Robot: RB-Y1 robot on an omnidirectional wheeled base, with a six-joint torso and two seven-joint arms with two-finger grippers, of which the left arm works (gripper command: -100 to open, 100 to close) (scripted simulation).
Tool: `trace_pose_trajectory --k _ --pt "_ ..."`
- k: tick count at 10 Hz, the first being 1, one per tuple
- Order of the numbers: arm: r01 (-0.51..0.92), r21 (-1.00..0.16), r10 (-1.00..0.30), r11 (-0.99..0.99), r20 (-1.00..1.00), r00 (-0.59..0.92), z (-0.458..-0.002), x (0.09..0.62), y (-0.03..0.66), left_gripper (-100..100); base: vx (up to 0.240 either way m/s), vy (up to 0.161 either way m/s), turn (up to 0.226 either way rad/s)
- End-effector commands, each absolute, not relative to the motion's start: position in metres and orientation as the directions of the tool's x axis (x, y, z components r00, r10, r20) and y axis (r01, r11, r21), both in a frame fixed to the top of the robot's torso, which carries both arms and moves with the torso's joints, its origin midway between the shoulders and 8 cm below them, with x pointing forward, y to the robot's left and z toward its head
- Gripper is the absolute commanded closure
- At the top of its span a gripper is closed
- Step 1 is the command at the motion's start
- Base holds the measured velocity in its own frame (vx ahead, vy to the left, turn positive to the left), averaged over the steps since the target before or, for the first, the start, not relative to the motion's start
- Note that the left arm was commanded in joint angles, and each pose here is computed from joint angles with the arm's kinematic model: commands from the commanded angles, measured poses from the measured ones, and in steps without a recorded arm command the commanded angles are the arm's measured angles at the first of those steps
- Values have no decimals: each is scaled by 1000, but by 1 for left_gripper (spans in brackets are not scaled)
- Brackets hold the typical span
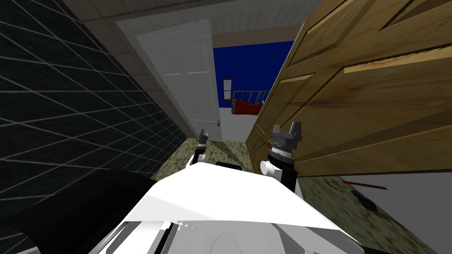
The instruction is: Pull the door open
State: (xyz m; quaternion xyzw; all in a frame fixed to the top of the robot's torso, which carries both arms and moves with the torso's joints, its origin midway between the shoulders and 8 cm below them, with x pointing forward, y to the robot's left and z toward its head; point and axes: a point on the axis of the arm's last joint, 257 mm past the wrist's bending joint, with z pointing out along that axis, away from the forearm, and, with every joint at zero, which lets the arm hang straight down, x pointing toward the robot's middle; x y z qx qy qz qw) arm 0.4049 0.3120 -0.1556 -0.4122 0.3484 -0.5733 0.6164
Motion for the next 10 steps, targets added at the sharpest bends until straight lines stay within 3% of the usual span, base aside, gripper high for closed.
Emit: trace_pose_trajectory --k 1,10 --pt "401 -916 -994 5 40 102 -168 408 315 -100 102 2 -29" --pt "299 -954 -993 11 24 115 -231 418 327 -100 98 11 -29"
